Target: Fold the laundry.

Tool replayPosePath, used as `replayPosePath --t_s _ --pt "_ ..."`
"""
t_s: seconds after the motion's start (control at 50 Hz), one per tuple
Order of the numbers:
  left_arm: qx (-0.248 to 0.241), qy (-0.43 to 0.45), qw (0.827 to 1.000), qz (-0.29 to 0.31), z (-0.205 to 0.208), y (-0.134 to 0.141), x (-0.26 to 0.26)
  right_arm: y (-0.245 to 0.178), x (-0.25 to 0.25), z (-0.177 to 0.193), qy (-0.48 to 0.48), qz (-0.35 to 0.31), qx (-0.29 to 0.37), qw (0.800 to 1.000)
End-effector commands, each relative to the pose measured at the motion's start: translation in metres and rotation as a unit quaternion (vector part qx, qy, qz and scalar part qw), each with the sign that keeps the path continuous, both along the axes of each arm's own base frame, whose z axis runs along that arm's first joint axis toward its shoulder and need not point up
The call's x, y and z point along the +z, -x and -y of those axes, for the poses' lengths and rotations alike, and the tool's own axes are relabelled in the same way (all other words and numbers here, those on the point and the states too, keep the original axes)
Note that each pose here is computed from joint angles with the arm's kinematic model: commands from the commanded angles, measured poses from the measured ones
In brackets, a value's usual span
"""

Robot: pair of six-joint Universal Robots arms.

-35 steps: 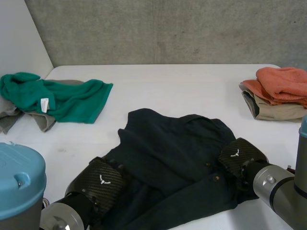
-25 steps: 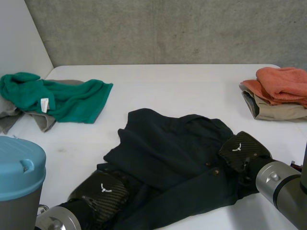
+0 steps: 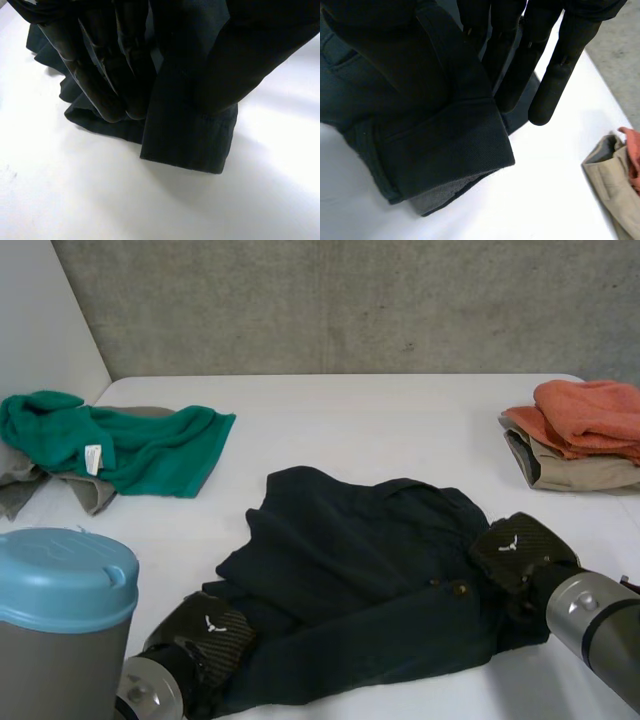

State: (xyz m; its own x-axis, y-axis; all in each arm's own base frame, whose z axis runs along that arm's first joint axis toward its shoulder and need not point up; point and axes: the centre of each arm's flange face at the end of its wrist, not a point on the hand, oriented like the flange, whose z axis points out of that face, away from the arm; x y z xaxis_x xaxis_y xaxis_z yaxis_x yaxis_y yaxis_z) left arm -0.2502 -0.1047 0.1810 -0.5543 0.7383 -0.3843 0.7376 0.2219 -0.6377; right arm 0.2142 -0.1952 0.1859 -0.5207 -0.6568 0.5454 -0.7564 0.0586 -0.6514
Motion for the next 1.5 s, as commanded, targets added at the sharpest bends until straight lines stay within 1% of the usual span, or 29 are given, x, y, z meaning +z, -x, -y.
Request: replayPosePath --t_s 0.02,0.12,0.18,0.2,0.22,0.28,0.3,0.38,0.4,0.44,0.5,0.6,0.64,0.7,0.76,0.84,0.88,0.92,0.96,0.98,1.02,1.08,1.2,1.26,1.32,1.34,1.4,1.42,1.5 --pt "-0.068 -0.006 0.997 0.024 -0.021 -0.005 0.022 0.020 0.018 -0.027 -0.059 -0.100 0.062 0.991" --pt "-0.027 0.091 0.994 -0.053 -0.004 -0.013 0.095 0.018 0.077 -0.010 0.074 -0.058 0.068 0.993" --pt "0.001 0.188 0.975 -0.119 0.006 -0.022 0.155 0.014 0.129 -0.001 0.153 0.015 0.052 0.987" --pt "0.009 0.216 0.967 -0.136 0.007 -0.024 0.171 0.015 0.142 0.001 0.169 0.036 0.045 0.984" --pt "0.020 0.269 0.948 -0.171 0.008 -0.029 0.202 0.015 0.168 0.004 0.201 0.080 0.036 0.976" --pt "0.041 0.333 0.916 -0.222 0.007 -0.038 0.242 0.016 0.202 0.006 0.246 0.141 0.034 0.958" --pt "0.050 0.357 0.897 -0.256 0.005 -0.041 0.262 0.016 0.222 0.006 0.273 0.172 0.035 0.946" --pt "0.056 0.390 0.861 -0.323 0.000 -0.046 0.298 0.018 0.253 0.007 0.327 0.225 0.036 0.917" --pt "0.056 0.391 0.857 -0.331 0.000 -0.046 0.301 0.019 0.257 0.007 0.334 0.231 0.036 0.913" --pt "0.056 0.387 0.855 -0.340 0.004 -0.042 0.304 0.021 0.262 0.013 0.347 0.244 0.032 0.905" --pt "0.054 0.376 0.863 -0.334 0.014 -0.036 0.299 0.018 0.261 0.020 0.348 0.254 0.035 0.902" --pt "0.057 0.327 0.892 -0.307 0.054 -0.010 0.265 0.001 0.233 0.049 0.310 0.260 0.030 0.914" --pt "0.059 0.316 0.898 -0.300 0.069 -0.001 0.253 -0.006 0.219 0.061 0.295 0.259 0.027 0.919" --pt "0.063 0.307 0.905 -0.287 0.115 0.024 0.222 -0.023 0.183 0.095 0.264 0.257 0.022 0.929" --pt "0.066 0.317 0.900 -0.291 0.148 0.043 0.204 -0.040 0.156 0.116 0.251 0.257 0.024 0.933" --pt "0.070 0.351 0.882 -0.307 0.200 0.071 0.179 -0.063 0.114 0.158 0.261 0.259 -0.009 0.930" --pt "0.075 0.380 0.863 -0.323 0.226 0.083 0.172 -0.067 0.096 0.189 0.297 0.268 -0.055 0.915" --pt "0.080 0.398 0.848 -0.339 0.248 0.091 0.165 -0.069 0.083 0.213 0.345 0.279 -0.103 0.890" --pt "0.083 0.410 0.838 -0.351 0.256 0.095 0.167 -0.069 0.078 0.231 0.388 0.287 -0.138 0.865" --pt "0.084 0.410 0.838 -0.352 0.258 0.096 0.165 -0.069 0.077 0.234 0.396 0.286 -0.146 0.860" --pt "0.087 0.408 0.836 -0.355 0.258 0.097 0.165 -0.071 0.074 0.237 0.399 0.273 -0.150 0.862" --pt "0.095 0.404 0.834 -0.364 0.255 0.093 0.170 -0.075 0.070 0.230 0.378 0.249 -0.135 0.881" --pt "0.117 0.375 0.845 -0.363 0.238 0.078 0.170 -0.070 0.076 0.201 0.306 0.238 -0.102 0.916" --pt "0.117 0.340 0.870 -0.339 0.214 0.071 0.160 -0.062 0.080 0.169 0.236 0.208 -0.068 0.947" --pt "0.112 0.301 0.891 -0.319 0.192 0.068 0.150 -0.051 0.081 0.149 0.186 0.192 -0.049 0.962" --pt "0.102 0.271 0.908 -0.302 0.174 0.067 0.142 -0.044 0.080 0.137 0.152 0.183 -0.037 0.971" --pt "0.081 0.217 0.934 -0.273 0.146 0.066 0.124 -0.033 0.077 0.118 0.104 0.166 -0.016 0.981" --pt "0.063 0.179 0.948 -0.254 0.127 0.065 0.112 -0.025 0.073 0.106 0.070 0.149 -0.002 0.986" --pt "0.008 0.077 0.974 -0.215 0.080 0.065 0.078 -0.004 0.060 0.083 0.005 0.099 0.022 0.995"
